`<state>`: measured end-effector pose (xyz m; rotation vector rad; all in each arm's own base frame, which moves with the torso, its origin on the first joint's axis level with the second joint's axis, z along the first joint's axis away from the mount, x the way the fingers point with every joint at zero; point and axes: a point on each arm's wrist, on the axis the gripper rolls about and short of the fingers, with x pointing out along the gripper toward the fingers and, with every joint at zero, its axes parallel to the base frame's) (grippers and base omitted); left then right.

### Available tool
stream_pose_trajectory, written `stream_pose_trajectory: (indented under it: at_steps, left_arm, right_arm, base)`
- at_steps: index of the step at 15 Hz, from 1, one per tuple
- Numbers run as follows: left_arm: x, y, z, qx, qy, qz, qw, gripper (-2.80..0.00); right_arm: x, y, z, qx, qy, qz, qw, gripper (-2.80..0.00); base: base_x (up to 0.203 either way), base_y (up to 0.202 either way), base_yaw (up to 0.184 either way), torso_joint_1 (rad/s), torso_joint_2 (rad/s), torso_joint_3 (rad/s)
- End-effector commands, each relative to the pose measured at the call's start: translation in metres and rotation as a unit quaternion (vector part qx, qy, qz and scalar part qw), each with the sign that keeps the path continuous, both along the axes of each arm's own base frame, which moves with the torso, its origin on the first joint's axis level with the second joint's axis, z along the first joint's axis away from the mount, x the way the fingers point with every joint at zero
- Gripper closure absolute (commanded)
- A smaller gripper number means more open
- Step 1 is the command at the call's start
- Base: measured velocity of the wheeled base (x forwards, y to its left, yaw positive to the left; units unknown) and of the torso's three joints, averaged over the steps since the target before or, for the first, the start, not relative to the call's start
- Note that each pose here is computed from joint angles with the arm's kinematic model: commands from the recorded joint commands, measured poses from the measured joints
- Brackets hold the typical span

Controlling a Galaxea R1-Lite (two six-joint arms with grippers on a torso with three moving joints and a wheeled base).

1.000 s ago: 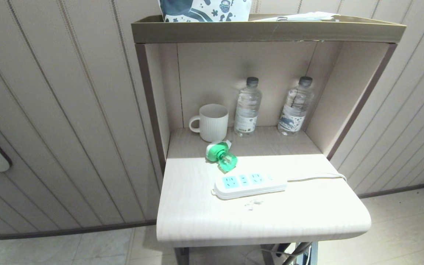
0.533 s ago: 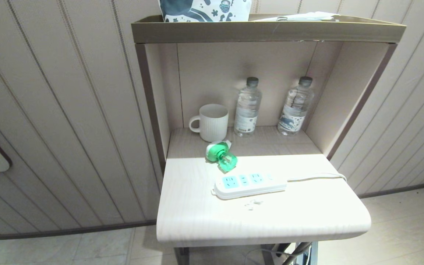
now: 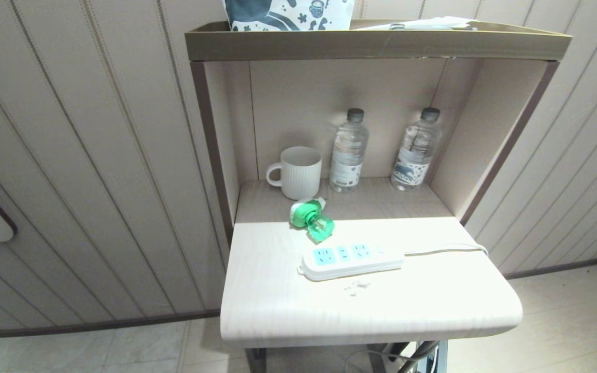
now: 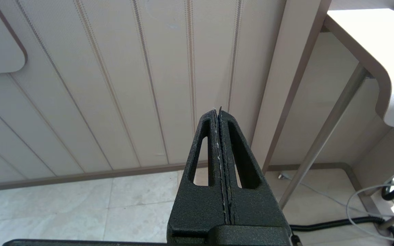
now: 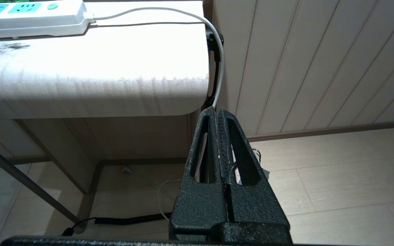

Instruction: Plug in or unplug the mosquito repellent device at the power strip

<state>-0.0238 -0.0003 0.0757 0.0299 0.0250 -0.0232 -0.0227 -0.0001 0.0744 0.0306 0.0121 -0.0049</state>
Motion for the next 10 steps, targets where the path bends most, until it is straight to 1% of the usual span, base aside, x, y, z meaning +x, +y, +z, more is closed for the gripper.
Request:
stream_pose_trajectory:
  at_steps: [1, 8, 10]
  left_arm:
    - [0.0001, 0.0, 0.0001, 0.0, 0.0, 0.0, 1.0, 0.0]
    - [0.0001, 0.0, 0.0001, 0.0, 0.0, 0.0, 1.0, 0.0]
    - [0.0001, 0.0, 0.0001, 0.0, 0.0, 0.0, 1.0, 0.0]
  right_arm:
    - [0.0001, 0.0, 0.0001, 0.001, 0.001, 0.0, 1.0, 0.0]
    - [0.0002, 0.0, 0.0001, 0.0, 0.001, 0.0, 1.0, 0.0]
    - [0.0001, 0.0, 0.0001, 0.0, 0.001, 0.0, 1.0, 0.0]
  base:
    - [0.0, 0.0, 0.0, 0.0, 0.0, 0.0]
    - [0.0, 0.0, 0.0, 0.0, 0.0, 0.0]
    - [-0.001, -0.001, 0.115, 0.001, 0.0, 0.004]
